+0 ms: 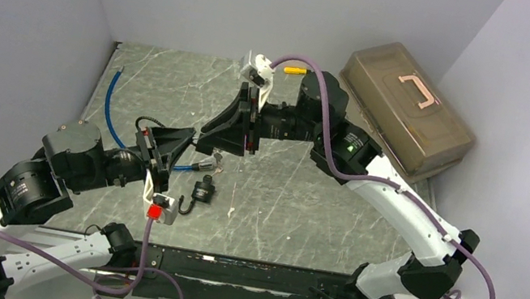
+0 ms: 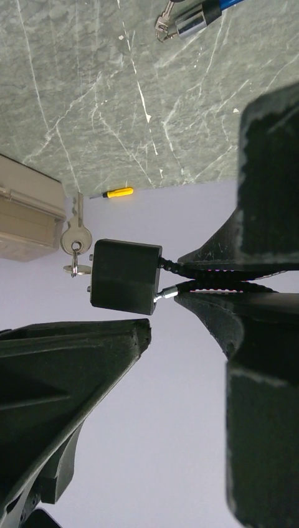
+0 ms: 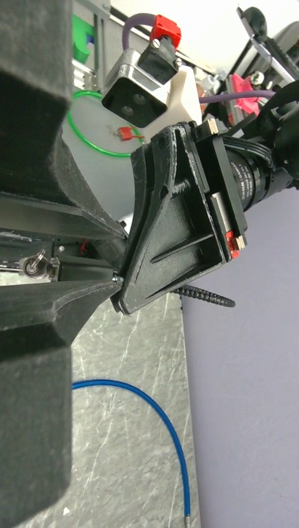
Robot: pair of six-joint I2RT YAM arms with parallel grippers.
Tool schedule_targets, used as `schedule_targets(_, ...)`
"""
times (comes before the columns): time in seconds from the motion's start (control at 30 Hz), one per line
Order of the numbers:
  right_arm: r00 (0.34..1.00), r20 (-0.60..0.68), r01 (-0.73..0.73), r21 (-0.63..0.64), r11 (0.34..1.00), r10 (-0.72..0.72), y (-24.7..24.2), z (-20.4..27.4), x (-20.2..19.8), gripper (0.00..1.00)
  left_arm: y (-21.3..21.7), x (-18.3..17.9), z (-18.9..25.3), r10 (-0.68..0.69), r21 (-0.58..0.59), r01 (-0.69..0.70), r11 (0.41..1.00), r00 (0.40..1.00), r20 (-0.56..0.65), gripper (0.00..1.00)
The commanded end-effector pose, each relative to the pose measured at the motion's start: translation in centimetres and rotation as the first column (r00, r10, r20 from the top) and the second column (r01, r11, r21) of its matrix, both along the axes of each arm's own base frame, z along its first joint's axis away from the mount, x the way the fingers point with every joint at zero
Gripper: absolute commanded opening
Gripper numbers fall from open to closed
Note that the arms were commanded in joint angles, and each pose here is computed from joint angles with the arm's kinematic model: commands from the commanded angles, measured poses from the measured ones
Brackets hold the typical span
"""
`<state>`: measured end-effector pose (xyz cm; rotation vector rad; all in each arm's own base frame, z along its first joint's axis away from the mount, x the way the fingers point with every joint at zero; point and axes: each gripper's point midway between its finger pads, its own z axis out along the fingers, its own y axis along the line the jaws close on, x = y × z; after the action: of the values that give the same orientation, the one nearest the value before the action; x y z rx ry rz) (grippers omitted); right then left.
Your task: Unlock with the key
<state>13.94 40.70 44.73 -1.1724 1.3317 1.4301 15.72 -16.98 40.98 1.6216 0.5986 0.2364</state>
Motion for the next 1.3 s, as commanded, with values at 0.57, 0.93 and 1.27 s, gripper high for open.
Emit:
schedule_targets(0.57, 0.998, 0.019, -0.059, -0.207, 0.977, 0.064, 0.3, -3.1, 0.3, 0.34, -0.1, -0.6, 0.6, -0.045, 0.034, 0.042, 0.999, 0.995, 0.084, 0.00)
schedule_targets(0.93, 0.996, 0.090, -0.004, -0.154, 0.988, 0.018, 0.6, -3.9, 0.3, 0.00, 0.1, -0.5, -0.6, -0.040, 0.067, 0.035, 0.997, 0.996, 0.076, 0.33)
schedule_targets(1.27, 0.989, 0.150, 0.041, -0.185, 0.982, -0.014, -0.6, -5.1, 0.5, 0.00, -0.7, -4.0, -1.1, -0.181, 0.017, 0.185, 0.983, 0.973, -0.140, 0.56)
